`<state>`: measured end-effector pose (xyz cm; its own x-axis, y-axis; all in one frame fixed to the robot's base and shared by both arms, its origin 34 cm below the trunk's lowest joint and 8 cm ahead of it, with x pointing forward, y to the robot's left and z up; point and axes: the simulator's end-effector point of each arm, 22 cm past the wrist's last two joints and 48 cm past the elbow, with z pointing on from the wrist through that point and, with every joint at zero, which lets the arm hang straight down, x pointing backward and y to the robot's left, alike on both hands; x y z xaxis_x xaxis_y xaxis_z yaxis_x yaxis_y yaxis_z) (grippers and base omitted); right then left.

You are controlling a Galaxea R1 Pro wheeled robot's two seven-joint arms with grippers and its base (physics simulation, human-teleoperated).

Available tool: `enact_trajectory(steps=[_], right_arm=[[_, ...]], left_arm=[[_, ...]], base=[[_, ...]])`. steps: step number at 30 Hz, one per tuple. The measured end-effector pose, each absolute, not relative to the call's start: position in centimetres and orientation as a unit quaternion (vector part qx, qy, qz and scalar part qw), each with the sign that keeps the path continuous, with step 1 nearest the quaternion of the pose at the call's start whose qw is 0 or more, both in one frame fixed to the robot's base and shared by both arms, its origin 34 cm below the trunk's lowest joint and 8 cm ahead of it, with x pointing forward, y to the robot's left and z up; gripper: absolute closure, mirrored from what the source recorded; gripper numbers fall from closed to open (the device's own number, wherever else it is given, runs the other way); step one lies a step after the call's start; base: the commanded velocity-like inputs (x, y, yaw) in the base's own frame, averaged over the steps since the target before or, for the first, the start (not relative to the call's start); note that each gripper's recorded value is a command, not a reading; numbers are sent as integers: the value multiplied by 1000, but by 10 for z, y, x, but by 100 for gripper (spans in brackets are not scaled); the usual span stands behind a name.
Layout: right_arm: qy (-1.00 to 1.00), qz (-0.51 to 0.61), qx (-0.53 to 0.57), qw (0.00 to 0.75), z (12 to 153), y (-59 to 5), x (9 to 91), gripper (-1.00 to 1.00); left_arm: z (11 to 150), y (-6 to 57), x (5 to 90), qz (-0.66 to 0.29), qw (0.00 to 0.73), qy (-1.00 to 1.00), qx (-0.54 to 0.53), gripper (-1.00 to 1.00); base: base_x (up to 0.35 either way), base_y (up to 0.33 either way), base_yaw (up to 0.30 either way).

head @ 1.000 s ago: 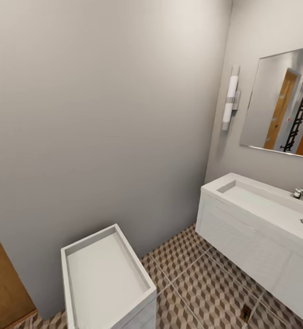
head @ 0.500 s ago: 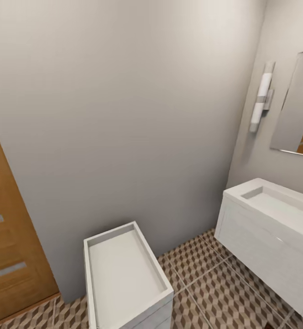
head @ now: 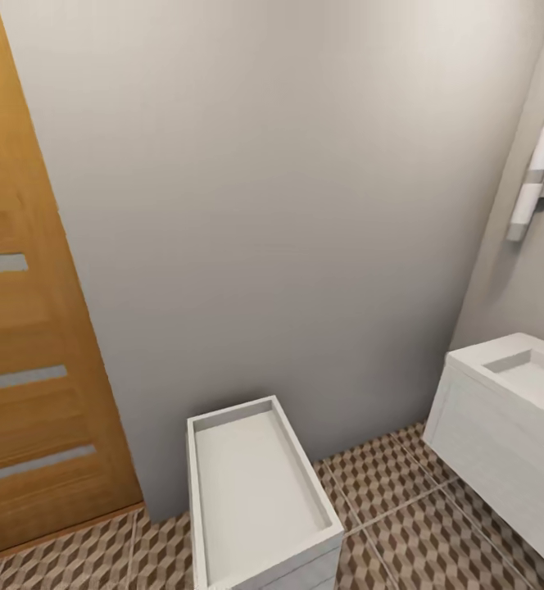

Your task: Take the four mousetraps from the cabinet in the bathroom and place them on the bathroom floor. Make sure all four end up on the same floor surface, and ensure that at least two of them are either under or directly next to the same bathroom sink.

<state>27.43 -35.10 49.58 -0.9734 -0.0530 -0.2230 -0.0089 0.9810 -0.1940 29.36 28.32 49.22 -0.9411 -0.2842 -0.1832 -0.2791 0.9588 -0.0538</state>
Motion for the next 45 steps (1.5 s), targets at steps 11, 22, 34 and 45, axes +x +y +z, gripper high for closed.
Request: enact_trajectory(steps=[11, 22, 34, 45], right_arm=[[989, -96, -16, 114, 496, -351, 274, -100], [989, -96, -16, 114, 496, -351, 274, -100], [989, -96, -16, 114, 496, -350, 274, -100], [989, -95, -16, 114, 496, -350, 274, -100]], left_arm=[[492, 285, 294, -14, 96, 985, -141, -100], [492, 284, 294, -13, 95, 988, -124, -100], [492, 281, 295, -13, 97, 988, -117, -100], [492, 262, 295, -25, 98, 988, -117, -100]], base=[[0, 0, 284], [0, 0, 284], [0, 0, 284], [0, 0, 284]])
